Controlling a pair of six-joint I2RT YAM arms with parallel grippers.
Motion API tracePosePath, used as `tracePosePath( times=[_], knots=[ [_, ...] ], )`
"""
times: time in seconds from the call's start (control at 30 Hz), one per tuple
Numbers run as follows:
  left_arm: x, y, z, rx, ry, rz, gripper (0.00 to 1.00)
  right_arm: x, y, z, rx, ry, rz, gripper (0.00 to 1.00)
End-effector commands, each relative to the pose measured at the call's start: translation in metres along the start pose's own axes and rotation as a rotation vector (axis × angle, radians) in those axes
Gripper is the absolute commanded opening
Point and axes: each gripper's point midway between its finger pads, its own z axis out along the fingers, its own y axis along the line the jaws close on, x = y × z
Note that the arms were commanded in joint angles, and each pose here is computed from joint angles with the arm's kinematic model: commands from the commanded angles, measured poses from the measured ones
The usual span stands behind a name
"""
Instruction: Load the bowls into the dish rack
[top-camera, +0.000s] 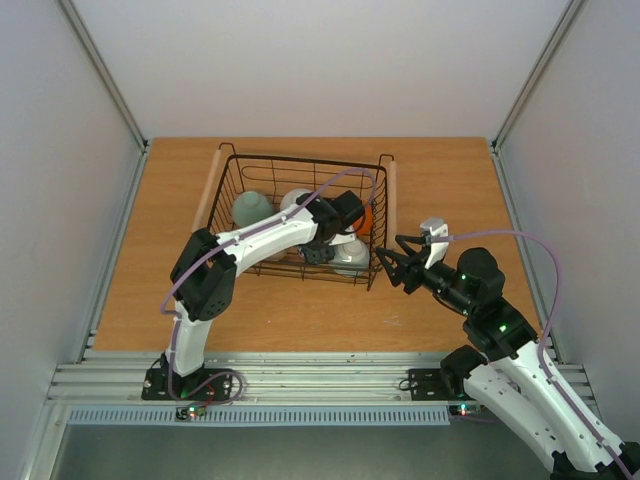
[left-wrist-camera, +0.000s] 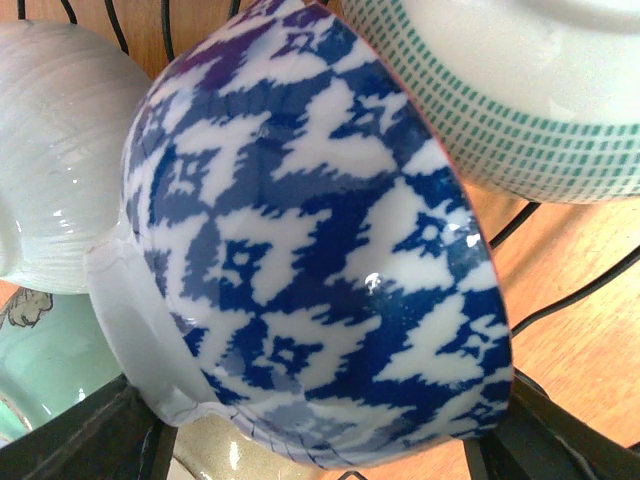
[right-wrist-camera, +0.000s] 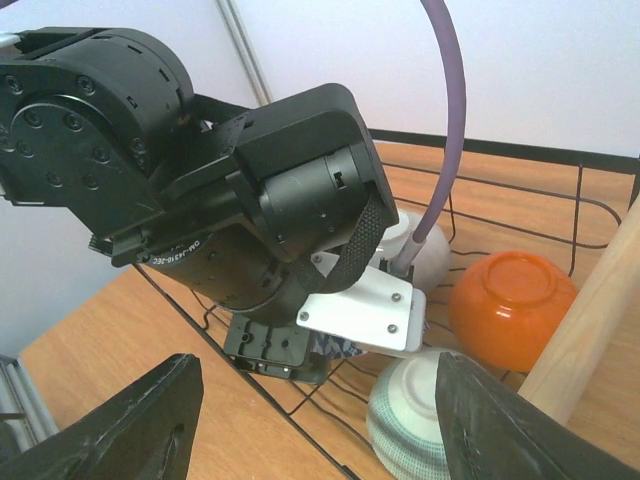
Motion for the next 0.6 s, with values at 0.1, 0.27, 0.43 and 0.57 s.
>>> tracePosePath(
  times=[0.1, 0.27, 0.43, 0.57],
  knots=[
    [0.005, -0.022, 0.009, 0.035, 0.059, 0.064, 0.06, 0.001, -0.002, -0.004, 0.013, -0.011, -0.007, 0.66],
    [0.005, -0.025, 0.012, 0.041, 0.068, 0.071, 0.43, 0.000, -0.002, -0.005, 0.012, -0.017, -0.008, 0.66],
    [0.006, -0.028, 0.013, 0.048, 0.075, 0.077, 0.66, -0.001, -0.002, -0.005, 0.011, -0.019, -0.010, 0.66],
    [0.007, -0.029, 0.013, 0.050, 0.078, 0.082, 0.80, -0.001, -0.002, -0.005, 0.011, -0.020, -0.010, 0.66]
  ],
)
